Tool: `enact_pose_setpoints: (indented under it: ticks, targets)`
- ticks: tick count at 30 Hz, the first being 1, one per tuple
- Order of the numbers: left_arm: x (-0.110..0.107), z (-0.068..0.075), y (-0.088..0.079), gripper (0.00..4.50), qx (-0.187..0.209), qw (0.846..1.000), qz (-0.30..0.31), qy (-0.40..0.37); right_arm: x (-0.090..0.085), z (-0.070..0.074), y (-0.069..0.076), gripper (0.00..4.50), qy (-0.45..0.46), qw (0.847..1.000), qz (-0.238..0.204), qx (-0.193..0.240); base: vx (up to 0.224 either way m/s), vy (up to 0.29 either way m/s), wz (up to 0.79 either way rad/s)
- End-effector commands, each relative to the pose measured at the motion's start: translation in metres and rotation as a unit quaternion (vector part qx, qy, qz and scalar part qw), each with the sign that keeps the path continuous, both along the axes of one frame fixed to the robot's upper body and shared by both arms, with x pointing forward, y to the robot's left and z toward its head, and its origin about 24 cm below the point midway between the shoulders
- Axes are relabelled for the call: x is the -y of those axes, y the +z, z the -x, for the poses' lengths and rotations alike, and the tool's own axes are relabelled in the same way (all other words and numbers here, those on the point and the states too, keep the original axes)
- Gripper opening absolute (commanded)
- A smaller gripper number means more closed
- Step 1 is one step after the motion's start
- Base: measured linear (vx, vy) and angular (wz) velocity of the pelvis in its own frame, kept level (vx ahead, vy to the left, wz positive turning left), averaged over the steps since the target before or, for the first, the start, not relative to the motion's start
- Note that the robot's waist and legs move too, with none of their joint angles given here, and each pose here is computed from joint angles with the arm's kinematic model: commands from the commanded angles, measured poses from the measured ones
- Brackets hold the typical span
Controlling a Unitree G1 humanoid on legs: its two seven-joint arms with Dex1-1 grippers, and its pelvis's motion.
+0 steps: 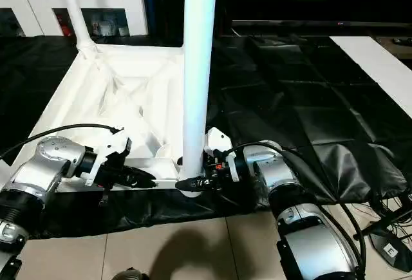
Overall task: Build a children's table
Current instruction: Rotate leg to tighten
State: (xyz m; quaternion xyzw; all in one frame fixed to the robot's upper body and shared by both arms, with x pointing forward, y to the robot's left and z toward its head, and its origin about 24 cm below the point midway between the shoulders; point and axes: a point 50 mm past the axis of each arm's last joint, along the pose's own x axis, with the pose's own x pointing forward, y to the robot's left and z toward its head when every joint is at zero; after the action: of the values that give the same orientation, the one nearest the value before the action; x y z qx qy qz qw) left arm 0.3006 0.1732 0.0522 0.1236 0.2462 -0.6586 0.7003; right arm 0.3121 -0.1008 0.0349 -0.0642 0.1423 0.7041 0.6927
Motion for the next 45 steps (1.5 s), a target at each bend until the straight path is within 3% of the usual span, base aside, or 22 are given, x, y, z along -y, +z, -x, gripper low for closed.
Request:
enact_pose_setpoints:
  ticks: [1,5,8,10,12,17,20,21,25,29,30,31,37,41,45]
  targets:
    - [0.017,-0.008,0.005,0.0,0.021,0.999,0.043,0.019,-0.014,-0.002,-0.002,2.72,-0.041,0.999,-0.029,-0.014,0.0,0.0,0.0]
    - [0.02,-0.016,0.004,0.0,0.037,0.997,0.028,0.068,-0.018,-0.008,-0.003,2.72,-0.112,0.993,-0.045,-0.013,0.0,0.0,0.0]
    - [0.032,-0.025,0.005,0.0,0.054,0.989,0.034,0.13,-0.027,-0.012,-0.01,2.72,-0.212,0.976,-0.053,-0.009,0.0,0.0,0.0]
    - [0.044,-0.027,0.003,0.0,0.069,0.985,0.032,0.155,-0.035,-0.014,-0.016,2.7,-0.284,0.957,-0.053,-0.008,0.0,0.0,0.0]
    - [0.061,-0.027,-0.002,0.0,0.082,0.979,0.027,0.182,-0.048,-0.016,-0.024,2.7,-0.369,0.928,-0.042,-0.018,0.0,0.0,0.0]
    - [0.085,-0.024,-0.008,0.0,0.092,0.974,0.029,0.203,-0.072,-0.016,-0.021,2.7,-0.411,0.911,-0.032,0.0,0.0,0.0,0.0]
    - [0.089,-0.021,-0.009,0.0,0.091,0.977,0.03,0.19,-0.074,-0.017,-0.015,2.7,-0.398,0.916,-0.052,0.014,0.0,0.0,0.0]
    - [0.09,-0.02,-0.009,0.0,0.091,0.978,0.033,0.187,-0.073,-0.017,-0.013,3.26,-0.394,0.917,-0.058,0.02,0.0,0.0,0.0]
    - [0.083,-0.017,-0.009,0.0,0.094,0.98,0.035,0.173,-0.059,-0.019,-0.011,3.5,-0.382,0.92,-0.072,0.037,0.0,0.0,0.0]
    - [0.073,-0.015,-0.008,0.0,0.091,0.983,0.044,0.154,-0.046,-0.016,-0.012,3.9,-0.328,0.942,-0.066,0.04,0.0,0.0,0.0]
    - [0.062,-0.014,-0.007,0.0,0.083,0.986,0.045,0.138,-0.035,-0.014,-0.013,3.98,-0.279,0.958,-0.047,0.049,0.0,0.0,0.0]
    - [0.058,-0.014,-0.007,0.0,0.082,0.987,0.043,0.131,-0.031,-0.014,-0.013,4.12,-0.264,0.962,-0.041,0.051,0.0,0.0,0.0]
    - [0.032,-0.011,-0.002,0.0,0.064,0.994,0.031,0.085,-0.012,-0.008,-0.003,4.12,-0.142,0.988,-0.049,0.031,0.0,0.0,0.0]
    - [0.026,-0.009,0.001,0.0,0.046,0.996,0.044,0.063,-0.006,-0.005,0.0,4.12,-0.09,0.995,-0.042,0.024,0.0,0.0,0.0]
    - [0.021,-0.006,0.002,0.0,0.031,0.998,0.042,0.031,-0.002,-0.001,0.0,3.77,-0.035,0.999,-0.025,0.01,0.0,0.0,0.0]
